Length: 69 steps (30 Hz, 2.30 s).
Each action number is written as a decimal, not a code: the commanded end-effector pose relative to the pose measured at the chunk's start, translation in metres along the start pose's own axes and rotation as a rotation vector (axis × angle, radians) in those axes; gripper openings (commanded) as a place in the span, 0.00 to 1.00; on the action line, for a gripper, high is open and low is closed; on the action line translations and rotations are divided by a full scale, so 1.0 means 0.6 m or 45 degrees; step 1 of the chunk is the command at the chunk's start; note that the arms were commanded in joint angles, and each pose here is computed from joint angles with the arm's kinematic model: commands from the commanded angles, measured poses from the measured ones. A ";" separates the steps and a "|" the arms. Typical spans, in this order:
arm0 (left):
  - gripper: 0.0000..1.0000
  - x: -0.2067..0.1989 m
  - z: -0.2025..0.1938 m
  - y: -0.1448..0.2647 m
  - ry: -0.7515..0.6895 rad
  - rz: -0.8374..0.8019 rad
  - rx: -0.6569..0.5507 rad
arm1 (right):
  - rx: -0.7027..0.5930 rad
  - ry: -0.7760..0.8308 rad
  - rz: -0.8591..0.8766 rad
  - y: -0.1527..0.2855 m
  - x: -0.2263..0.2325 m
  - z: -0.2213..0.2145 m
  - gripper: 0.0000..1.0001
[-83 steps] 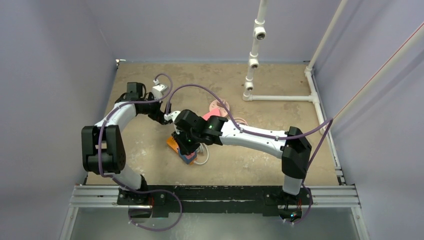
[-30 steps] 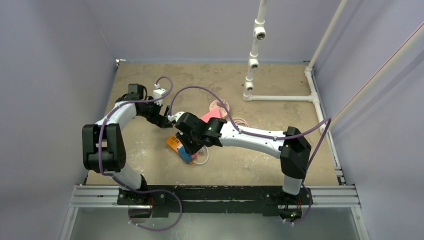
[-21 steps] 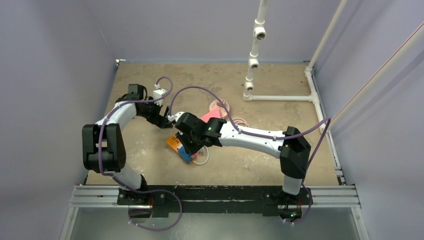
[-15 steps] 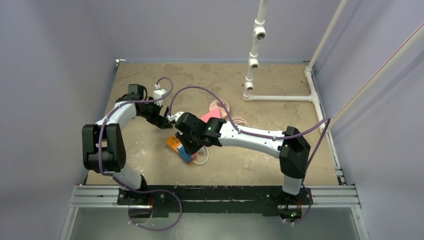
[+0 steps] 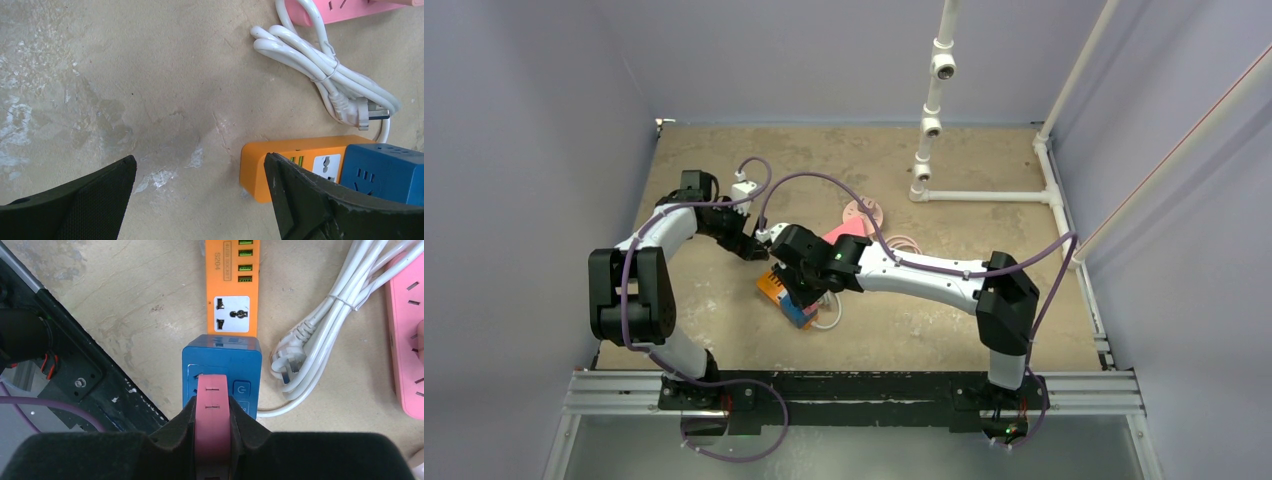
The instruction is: Insert the plug
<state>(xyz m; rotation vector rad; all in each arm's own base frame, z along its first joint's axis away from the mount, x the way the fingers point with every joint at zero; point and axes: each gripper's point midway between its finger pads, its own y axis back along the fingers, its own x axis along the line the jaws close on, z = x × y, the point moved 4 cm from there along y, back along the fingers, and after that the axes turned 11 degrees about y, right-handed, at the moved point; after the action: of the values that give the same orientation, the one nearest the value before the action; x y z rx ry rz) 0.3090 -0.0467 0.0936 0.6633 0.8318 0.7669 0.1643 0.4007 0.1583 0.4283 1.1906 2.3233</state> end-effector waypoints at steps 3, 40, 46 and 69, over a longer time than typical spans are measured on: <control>0.99 -0.012 0.007 0.010 -0.048 -0.038 -0.043 | 0.032 0.003 -0.018 -0.011 -0.002 -0.008 0.00; 0.99 -0.109 0.033 0.072 -0.288 -0.471 -0.030 | -0.019 0.015 0.013 -0.030 0.030 0.035 0.45; 0.99 -0.115 0.026 0.070 -0.265 -0.488 -0.043 | -0.049 0.000 0.000 -0.015 0.027 0.043 0.53; 0.99 -0.117 0.019 0.066 -0.241 -0.498 -0.052 | -0.086 -0.094 0.033 0.033 0.033 0.036 0.27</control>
<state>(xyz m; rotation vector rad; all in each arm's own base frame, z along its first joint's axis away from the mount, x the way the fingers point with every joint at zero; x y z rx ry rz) 0.2761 -0.0787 0.1482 0.5431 0.7807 0.3827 0.1553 0.4231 0.1771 0.4810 1.1073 2.3519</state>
